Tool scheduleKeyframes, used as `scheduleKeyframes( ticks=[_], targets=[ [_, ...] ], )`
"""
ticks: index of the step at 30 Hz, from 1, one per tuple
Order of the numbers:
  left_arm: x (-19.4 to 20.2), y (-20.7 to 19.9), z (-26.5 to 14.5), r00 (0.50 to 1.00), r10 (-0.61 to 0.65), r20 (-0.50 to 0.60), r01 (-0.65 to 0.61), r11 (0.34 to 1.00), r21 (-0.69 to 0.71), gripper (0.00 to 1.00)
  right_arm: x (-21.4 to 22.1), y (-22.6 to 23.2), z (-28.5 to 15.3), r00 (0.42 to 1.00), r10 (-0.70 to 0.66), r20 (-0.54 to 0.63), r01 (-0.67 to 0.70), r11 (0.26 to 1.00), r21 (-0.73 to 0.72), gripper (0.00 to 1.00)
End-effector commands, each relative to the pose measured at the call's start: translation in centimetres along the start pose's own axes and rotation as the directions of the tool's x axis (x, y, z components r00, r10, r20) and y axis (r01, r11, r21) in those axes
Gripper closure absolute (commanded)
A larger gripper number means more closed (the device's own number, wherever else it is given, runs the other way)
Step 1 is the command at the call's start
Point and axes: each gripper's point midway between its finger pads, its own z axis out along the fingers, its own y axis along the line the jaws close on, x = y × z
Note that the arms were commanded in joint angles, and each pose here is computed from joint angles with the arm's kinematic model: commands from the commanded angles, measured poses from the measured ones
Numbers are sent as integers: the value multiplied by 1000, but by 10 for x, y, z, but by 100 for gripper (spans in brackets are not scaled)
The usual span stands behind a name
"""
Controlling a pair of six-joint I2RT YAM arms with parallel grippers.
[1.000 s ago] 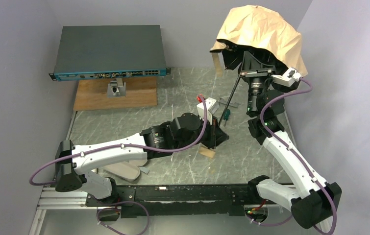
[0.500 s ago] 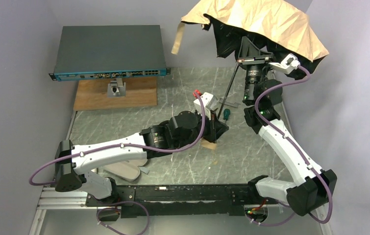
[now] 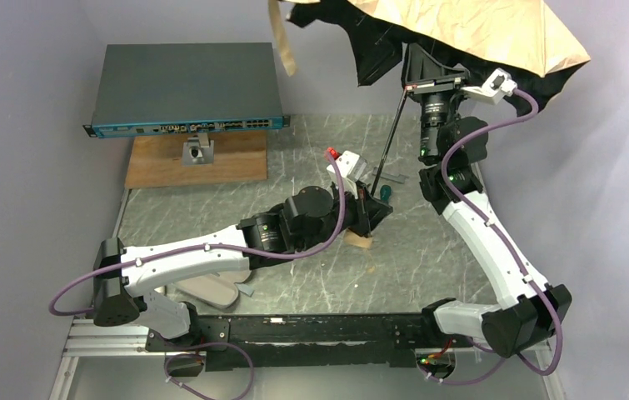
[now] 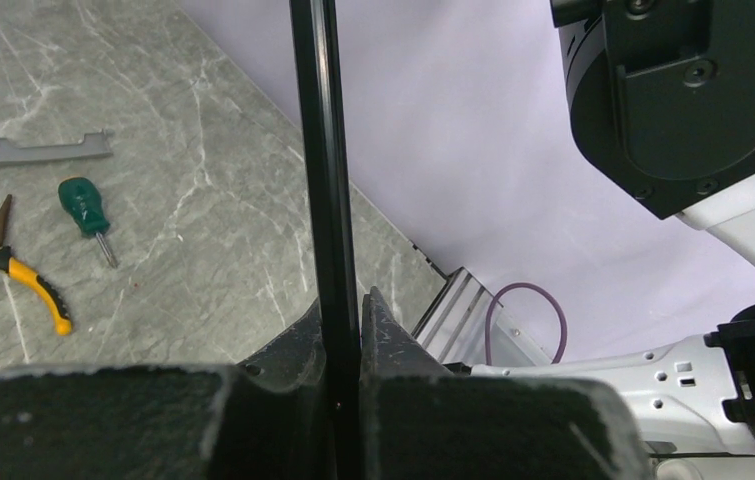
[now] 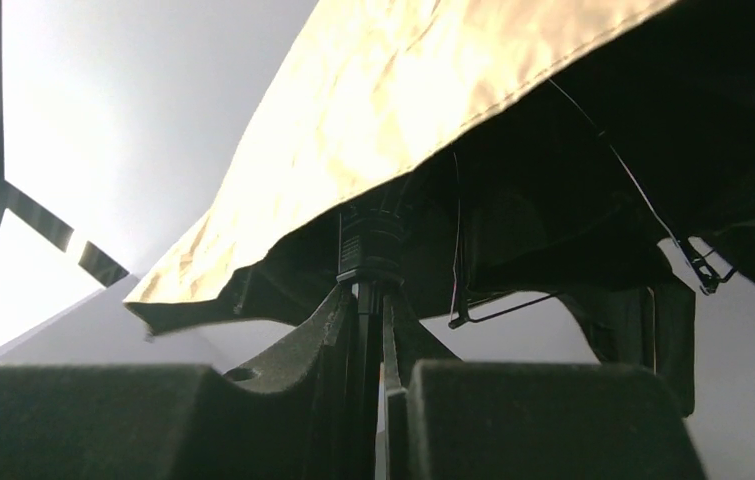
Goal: Open the umbrella
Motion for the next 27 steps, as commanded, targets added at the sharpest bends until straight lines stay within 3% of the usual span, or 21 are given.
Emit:
scheduleKeyframes(
  ticks=[1, 27],
  targets=[
    [186, -51, -117, 738, 304, -602, -88, 929, 361, 100, -200, -25, 21, 749, -49, 661, -52, 990, 132, 100],
    [212, -36, -127, 682, 325, -655, -110, 931, 348, 100, -231, -9, 43, 706, 35, 707, -66, 998, 16, 100]
  ],
)
